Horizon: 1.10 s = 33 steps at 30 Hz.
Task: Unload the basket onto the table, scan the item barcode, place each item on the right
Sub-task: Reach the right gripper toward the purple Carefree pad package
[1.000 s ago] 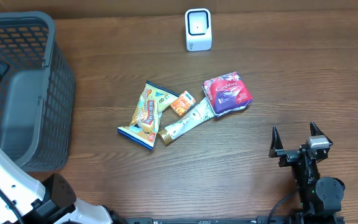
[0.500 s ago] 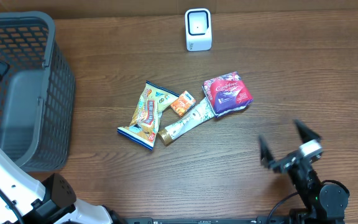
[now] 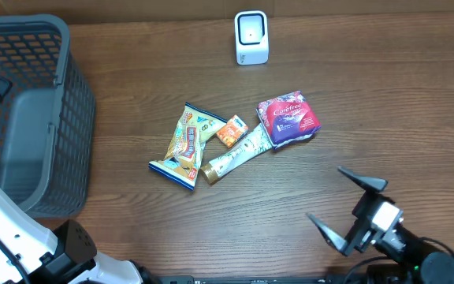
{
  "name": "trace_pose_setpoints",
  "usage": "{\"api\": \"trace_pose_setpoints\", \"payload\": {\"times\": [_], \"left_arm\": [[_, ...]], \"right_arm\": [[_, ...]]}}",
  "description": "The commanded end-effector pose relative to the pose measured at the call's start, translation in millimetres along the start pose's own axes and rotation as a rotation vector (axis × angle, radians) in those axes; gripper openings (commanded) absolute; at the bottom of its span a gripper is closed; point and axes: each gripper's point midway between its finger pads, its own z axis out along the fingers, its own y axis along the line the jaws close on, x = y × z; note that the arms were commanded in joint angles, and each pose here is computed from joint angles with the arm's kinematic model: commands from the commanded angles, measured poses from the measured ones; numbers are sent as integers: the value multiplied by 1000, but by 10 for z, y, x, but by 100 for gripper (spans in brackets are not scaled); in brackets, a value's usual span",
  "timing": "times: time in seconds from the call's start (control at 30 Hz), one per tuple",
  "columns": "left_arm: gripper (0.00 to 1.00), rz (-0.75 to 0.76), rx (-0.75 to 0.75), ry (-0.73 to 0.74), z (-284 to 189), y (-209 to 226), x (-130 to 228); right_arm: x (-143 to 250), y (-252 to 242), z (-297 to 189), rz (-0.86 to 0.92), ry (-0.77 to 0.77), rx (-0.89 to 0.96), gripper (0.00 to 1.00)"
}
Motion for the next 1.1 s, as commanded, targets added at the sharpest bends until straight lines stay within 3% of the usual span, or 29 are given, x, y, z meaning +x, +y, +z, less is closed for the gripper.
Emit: {"api": "trace_pose_setpoints", "payload": {"times": [0.0,0.3,0.5,0.63,0.77,0.83,0.9,1.07], "left_arm": [[100,-11,-1,1,15,0,-11],[100,-11,-1,1,15,0,-12],[100,-12,-1,1,15,1,-12],[100,-11,-1,1,15,0,-12],[100,-11,-1,2,15,0,-11],[100,-12,-1,1,15,2,-12],[100,-11,-1,2,15,0,-11],[100,-12,-2,2,21,3,-14]], "right_arm": [[-327,-189,88,53,61,35,100],[-261,-871,490,366,416,60,100],[-282,-970,830,733,389,-147,100],[-140,-1036,1071,772,377,-231,100],[307,-1189,1278,750,496,44,100],[672,-1305,1248,668,653,326,100],[876,-1336,1176,572,790,494,100],[1155,-1288,1161,502,1042,625,100]]}}
